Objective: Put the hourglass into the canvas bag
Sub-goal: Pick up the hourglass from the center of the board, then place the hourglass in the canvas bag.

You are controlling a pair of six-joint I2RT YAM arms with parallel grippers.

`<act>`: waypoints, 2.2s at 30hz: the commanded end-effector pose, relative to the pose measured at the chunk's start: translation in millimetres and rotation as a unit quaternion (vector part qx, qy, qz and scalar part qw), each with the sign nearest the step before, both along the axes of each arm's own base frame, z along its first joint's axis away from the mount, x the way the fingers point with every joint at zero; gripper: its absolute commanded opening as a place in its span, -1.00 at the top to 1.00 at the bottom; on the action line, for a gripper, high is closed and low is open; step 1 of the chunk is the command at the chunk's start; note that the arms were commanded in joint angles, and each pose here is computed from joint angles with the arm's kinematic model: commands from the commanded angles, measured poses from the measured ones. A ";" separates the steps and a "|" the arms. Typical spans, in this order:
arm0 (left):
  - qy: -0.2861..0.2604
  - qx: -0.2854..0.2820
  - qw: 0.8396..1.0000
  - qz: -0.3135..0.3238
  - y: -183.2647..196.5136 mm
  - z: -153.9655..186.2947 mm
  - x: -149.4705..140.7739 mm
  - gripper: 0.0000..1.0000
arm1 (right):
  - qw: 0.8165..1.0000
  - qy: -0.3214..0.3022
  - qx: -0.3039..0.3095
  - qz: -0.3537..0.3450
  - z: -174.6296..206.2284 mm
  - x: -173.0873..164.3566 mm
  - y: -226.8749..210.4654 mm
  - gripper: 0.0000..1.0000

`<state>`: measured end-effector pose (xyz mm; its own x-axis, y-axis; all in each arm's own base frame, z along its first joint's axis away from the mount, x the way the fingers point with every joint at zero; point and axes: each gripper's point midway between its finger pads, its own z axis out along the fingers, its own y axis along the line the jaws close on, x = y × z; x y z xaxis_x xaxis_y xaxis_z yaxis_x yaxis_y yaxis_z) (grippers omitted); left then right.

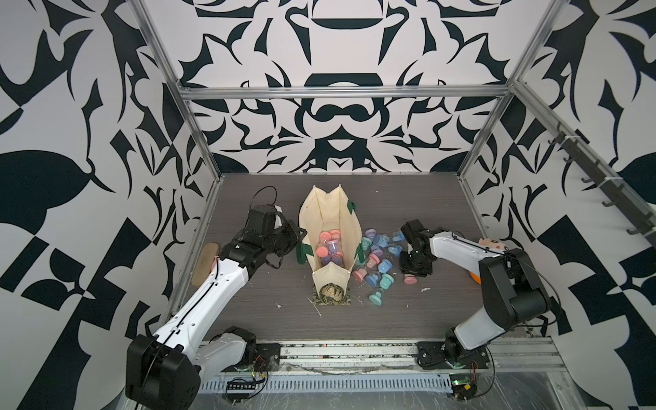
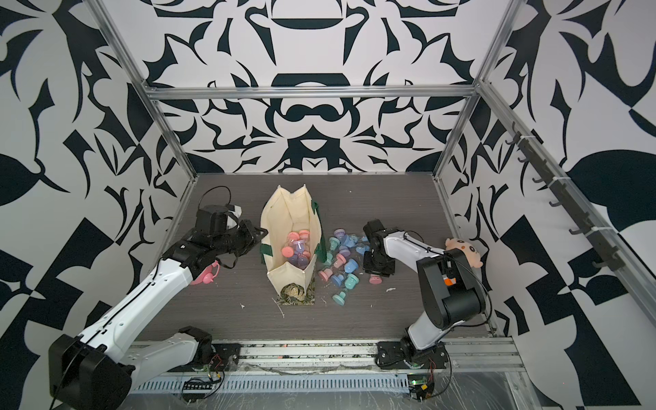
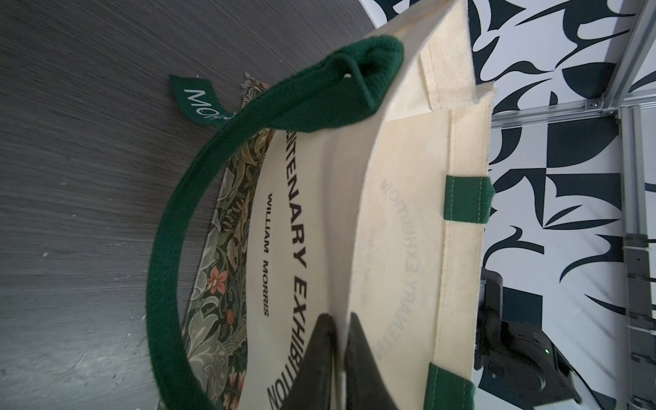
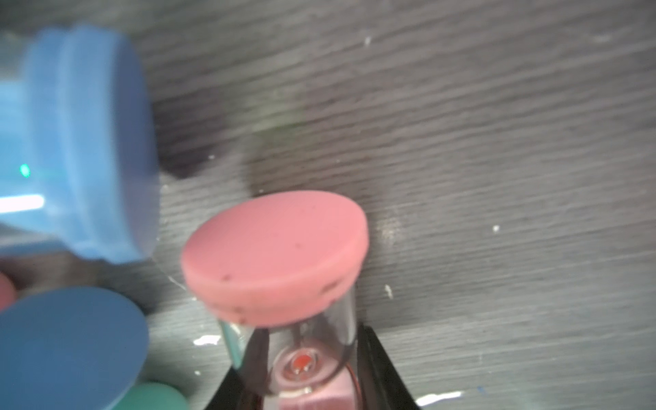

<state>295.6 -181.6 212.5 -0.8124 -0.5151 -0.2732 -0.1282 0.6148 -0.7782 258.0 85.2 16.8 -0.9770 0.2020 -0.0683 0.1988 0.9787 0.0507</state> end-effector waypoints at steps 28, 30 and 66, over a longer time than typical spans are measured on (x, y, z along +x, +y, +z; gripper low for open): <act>0.003 0.012 1.000 0.017 14.1 2.2 -0.1 0.65 | 0.966 -0.240 0.061 0.075 219.3 21.2 76.6 1.00; 0.002 0.011 1.000 0.017 14.0 3.0 0.1 0.67 | 0.958 -0.262 0.073 0.088 243.1 24.6 93.1 1.00; -0.004 0.005 1.000 0.000 9.2 3.9 -1.1 0.69 | 0.975 -0.160 0.013 0.157 168.5 51.8 258.9 1.00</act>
<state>294.4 -172.3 207.5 -0.8119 -0.5216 -0.2624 -0.1544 0.6252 -0.7651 307.5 353.3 181.2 -0.9190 -0.1242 -0.3741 -0.1735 0.9796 0.1010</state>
